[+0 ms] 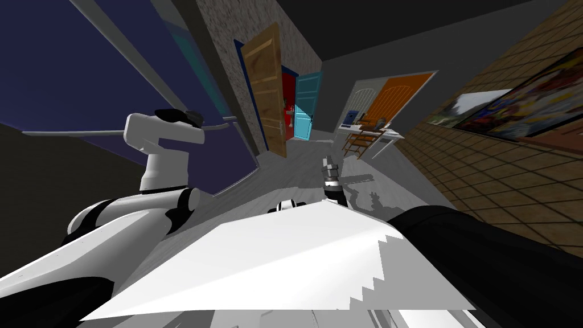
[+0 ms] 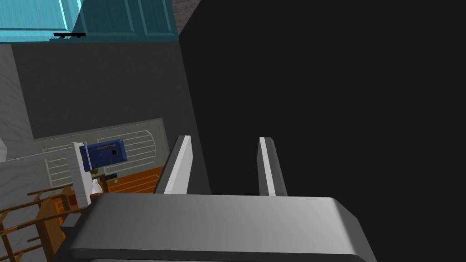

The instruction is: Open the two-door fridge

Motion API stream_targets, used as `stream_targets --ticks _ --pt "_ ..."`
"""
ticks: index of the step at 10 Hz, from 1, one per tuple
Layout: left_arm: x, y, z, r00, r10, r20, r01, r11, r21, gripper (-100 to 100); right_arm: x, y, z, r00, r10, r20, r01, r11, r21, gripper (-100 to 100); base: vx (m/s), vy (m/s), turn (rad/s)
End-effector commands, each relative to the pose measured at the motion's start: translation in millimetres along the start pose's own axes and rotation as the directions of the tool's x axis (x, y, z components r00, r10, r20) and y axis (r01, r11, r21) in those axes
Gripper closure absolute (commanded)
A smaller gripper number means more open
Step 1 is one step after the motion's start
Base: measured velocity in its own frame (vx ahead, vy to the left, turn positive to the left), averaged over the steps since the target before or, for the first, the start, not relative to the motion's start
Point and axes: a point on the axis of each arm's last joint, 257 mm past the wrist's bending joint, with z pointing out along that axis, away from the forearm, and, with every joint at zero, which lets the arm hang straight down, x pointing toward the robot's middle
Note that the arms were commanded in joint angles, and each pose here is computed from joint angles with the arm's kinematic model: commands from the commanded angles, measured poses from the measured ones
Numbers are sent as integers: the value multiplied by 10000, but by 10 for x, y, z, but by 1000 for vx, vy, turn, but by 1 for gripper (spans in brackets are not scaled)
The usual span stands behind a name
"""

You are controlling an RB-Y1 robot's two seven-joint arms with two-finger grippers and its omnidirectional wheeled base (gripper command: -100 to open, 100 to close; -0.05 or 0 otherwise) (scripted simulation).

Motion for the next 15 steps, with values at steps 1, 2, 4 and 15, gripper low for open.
stream_targets --ticks 1,2,4,15 --pt "92 -111 -22 9997 -7 -226 12 9997 253 100 0 1 1 10000 -1 -1 1 10000 -3 0 -192 157 -54" --pt "185 -221 -48 9990 -7 -453 30 9987 506 100 0 0 0 10000 -1 -1 1 10000 -2 0 -218 162 -35" --pt "277 -331 -78 9977 -1 -680 53 9971 759 100 0 0 0 10000 -1 -1 1 10000 -1 0 -183 158 -36" --pt "735 -870 -283 9835 123 -1807 246 9795 2001 100 0 0 0 10000 -2 -1 2 10000 -2 0 -198 159 -29"
